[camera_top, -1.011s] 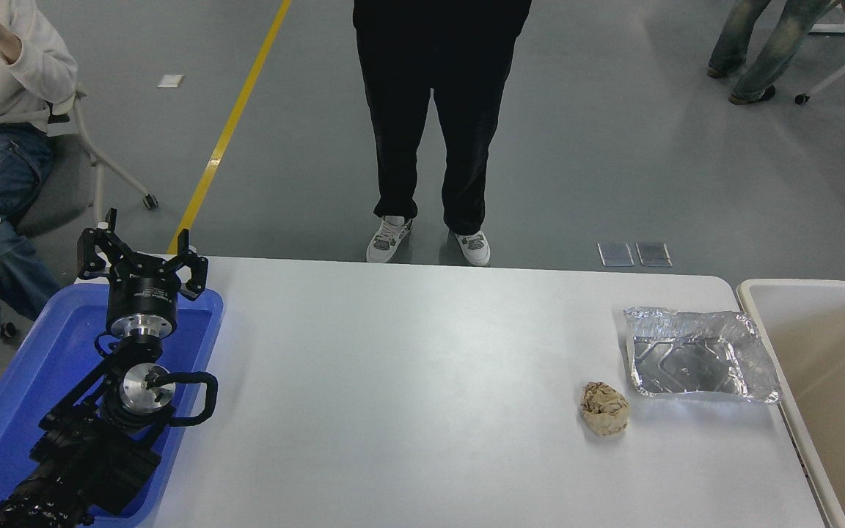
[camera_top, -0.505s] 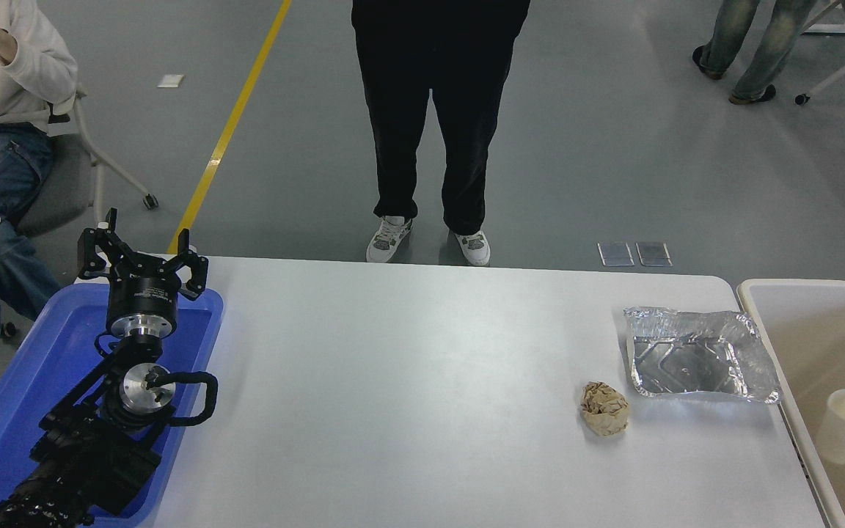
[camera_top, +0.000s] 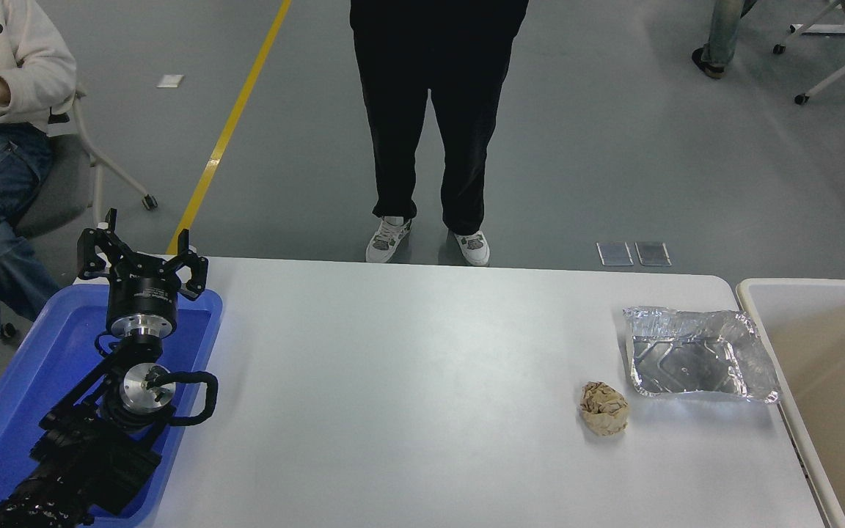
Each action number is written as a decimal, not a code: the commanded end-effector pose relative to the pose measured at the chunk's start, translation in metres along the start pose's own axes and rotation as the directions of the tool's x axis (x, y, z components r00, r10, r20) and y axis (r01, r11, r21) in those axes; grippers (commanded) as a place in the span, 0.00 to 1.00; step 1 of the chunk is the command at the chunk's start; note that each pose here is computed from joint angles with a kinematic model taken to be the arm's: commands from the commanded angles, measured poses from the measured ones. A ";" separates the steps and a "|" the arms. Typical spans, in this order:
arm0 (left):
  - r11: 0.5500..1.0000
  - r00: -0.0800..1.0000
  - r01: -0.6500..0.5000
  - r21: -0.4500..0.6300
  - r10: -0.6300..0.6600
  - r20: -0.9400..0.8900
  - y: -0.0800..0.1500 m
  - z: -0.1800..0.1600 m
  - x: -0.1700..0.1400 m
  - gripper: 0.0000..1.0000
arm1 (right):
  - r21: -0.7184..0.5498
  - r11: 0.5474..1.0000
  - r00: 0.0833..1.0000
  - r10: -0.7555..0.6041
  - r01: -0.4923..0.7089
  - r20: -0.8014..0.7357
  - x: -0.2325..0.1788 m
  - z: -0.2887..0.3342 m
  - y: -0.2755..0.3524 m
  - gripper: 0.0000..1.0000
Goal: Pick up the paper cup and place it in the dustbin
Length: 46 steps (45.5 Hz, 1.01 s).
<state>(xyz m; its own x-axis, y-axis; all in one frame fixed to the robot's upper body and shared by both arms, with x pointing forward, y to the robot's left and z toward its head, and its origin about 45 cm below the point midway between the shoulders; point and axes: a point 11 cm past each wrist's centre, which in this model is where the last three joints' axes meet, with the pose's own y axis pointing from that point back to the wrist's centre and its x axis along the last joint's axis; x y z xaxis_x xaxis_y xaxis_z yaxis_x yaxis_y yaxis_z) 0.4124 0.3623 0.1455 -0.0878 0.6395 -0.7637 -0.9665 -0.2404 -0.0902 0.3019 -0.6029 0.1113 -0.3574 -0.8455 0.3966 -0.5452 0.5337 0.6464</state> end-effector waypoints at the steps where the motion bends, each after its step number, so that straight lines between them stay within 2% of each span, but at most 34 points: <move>1: 1.000 1.000 0.001 0.000 -0.001 0.002 0.000 0.000 0.000 0.99 | 0.092 0.995 0.997 -0.017 0.024 -0.072 0.016 -0.062 0.009 1.00; 8: 1.000 1.000 0.000 0.000 0.000 0.000 0.000 0.000 0.000 0.99 | 0.147 0.989 0.993 -0.017 0.034 -0.116 0.032 -0.100 0.020 1.00; 17: 1.000 1.000 0.000 0.000 0.000 0.000 0.000 0.000 0.000 0.99 | 0.177 0.976 0.982 -0.101 0.129 -0.158 0.034 -0.128 0.038 1.00; 32: 1.000 1.000 0.001 0.000 -0.001 0.002 0.000 0.000 0.000 0.99 | 0.258 0.922 0.917 -0.187 0.288 -0.352 -0.001 -0.170 0.093 1.00; 46: 1.000 1.000 0.001 0.000 -0.001 0.002 0.000 0.000 0.000 0.99 | 0.301 0.866 0.878 -0.269 0.400 -0.395 -0.046 -0.181 0.129 1.00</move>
<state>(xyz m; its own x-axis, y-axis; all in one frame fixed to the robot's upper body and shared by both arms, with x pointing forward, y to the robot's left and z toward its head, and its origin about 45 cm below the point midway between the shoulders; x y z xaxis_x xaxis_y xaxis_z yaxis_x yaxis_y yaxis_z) 0.4124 0.3626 0.1456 -0.0877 0.6402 -0.7632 -0.9665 -0.2403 -0.0905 0.3863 -0.5419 0.2782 0.0430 -0.8915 0.4510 -0.8093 0.2336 0.5389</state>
